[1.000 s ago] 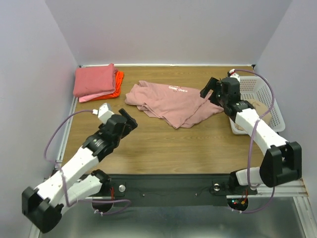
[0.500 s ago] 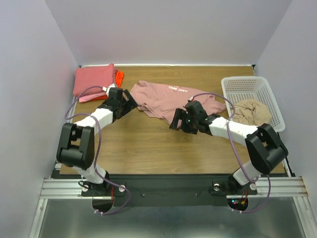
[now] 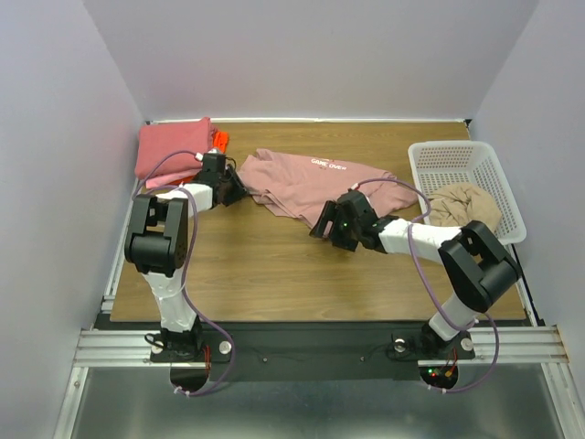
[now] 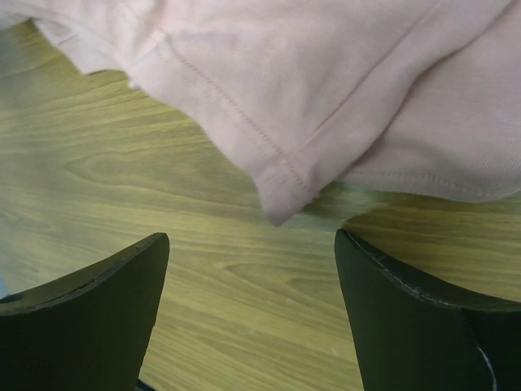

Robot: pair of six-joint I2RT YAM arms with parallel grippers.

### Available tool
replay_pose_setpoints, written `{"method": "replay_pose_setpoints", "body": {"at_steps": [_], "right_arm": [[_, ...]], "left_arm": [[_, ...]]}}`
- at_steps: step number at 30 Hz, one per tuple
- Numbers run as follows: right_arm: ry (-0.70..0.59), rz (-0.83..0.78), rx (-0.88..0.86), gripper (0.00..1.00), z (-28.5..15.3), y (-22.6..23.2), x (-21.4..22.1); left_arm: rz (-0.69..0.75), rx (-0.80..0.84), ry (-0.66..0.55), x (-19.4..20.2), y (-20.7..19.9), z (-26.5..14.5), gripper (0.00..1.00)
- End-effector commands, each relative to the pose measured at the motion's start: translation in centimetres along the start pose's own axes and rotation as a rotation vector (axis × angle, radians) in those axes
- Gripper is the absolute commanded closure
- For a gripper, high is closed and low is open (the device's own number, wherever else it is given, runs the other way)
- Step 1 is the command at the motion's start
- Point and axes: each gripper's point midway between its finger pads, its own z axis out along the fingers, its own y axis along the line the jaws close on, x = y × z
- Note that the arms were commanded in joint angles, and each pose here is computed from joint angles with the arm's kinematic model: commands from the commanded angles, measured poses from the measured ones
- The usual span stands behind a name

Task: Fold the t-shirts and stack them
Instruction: Flatten the tshirt out

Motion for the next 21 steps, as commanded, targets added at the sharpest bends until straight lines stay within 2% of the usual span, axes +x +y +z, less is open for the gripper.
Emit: {"method": "replay_pose_setpoints", "body": {"at_steps": [1,2,4,7,9,11,15,21], "right_arm": [[-0.076,0.050,-0.009,0.13,1.0,0.7,-1.3],[-0.081,0.065,-0.006,0.13,1.0,0.6,-1.3],[-0.096,0.084,-0.004,0.14,1.3,0.4,-1.4],[-0.100,0.123,0.000,0.16,1.6,-0.2,-1.0],[-0.106,0.135,0.003,0.17,1.7,-0.3,-1.0],[-0.119,0.154,0.009,0.18,1.9,-0.5,-1.2],[-0.118,0.174,0.000,0.23,2.2,-0.5,-1.0],[-0.135,0.206,-0.048,0.53,1.9,0.4,-1.4]], "left_arm": [[0.023,0.030,-0.061,-2.7,-1.0,-0.2,0.55],[0.026,0.024,-0.067,-2.9,-0.9,-0.1,0.68],[0.028,0.015,-0.066,-3.1,-0.7,0.2,0.79],[0.029,0.033,-0.056,-3.3,-1.1,0.8,0.80],[0.030,0.038,-0.053,-3.3,-1.2,1.2,0.84],[0.032,0.045,-0.051,-3.4,-1.3,1.3,1.00],[0.060,0.072,-0.056,-3.5,-1.7,1.2,1.00],[0.064,0.145,-0.145,-3.6,-2.4,-2.2,1.00]]}}
